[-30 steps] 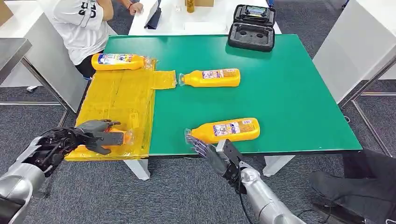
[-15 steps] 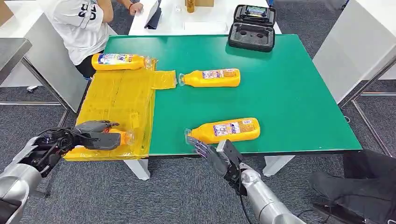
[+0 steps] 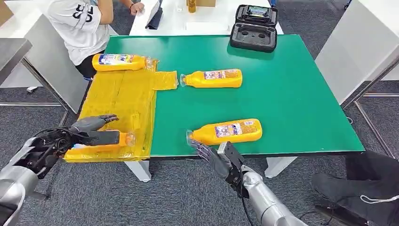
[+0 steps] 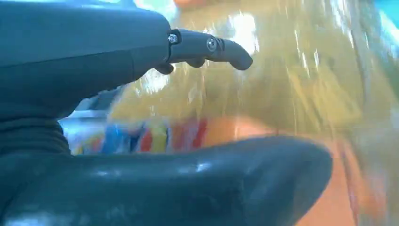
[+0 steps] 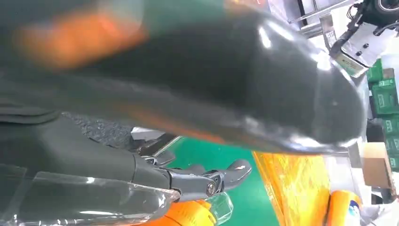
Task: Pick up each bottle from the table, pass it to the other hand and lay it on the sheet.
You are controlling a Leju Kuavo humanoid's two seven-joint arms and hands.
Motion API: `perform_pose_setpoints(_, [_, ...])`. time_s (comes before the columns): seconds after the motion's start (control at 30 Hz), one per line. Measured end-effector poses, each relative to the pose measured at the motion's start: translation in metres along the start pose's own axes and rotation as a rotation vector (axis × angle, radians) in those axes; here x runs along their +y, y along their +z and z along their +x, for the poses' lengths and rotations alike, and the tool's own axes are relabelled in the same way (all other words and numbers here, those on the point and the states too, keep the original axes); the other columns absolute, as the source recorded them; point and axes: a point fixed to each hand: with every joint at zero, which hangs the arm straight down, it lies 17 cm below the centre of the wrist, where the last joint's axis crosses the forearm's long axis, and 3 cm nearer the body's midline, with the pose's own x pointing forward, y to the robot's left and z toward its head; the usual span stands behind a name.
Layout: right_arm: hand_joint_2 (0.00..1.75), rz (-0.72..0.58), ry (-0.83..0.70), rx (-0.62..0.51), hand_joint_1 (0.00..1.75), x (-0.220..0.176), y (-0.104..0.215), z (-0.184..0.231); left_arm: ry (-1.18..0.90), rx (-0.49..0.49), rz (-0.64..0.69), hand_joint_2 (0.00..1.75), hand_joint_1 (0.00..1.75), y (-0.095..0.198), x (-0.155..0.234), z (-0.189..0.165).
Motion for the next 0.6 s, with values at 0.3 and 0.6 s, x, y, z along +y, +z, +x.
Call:
perform_pose_setpoints(0.3, [0.0, 0.008, -0.012, -0.004, 0.0, 0.004, -0.001, 0.0, -0.05, -0.02, 0.381, 1.75, 0.0, -0.009, 0.06, 0.042])
perform_pose_setpoints(0.6, [0.0, -0.018, 0.039, 0.005, 0.0, -0.001, -0.001, -0.004, 0.331, -0.114, 0.655, 1.75, 0.0, 0.019, 0.092, 0.066])
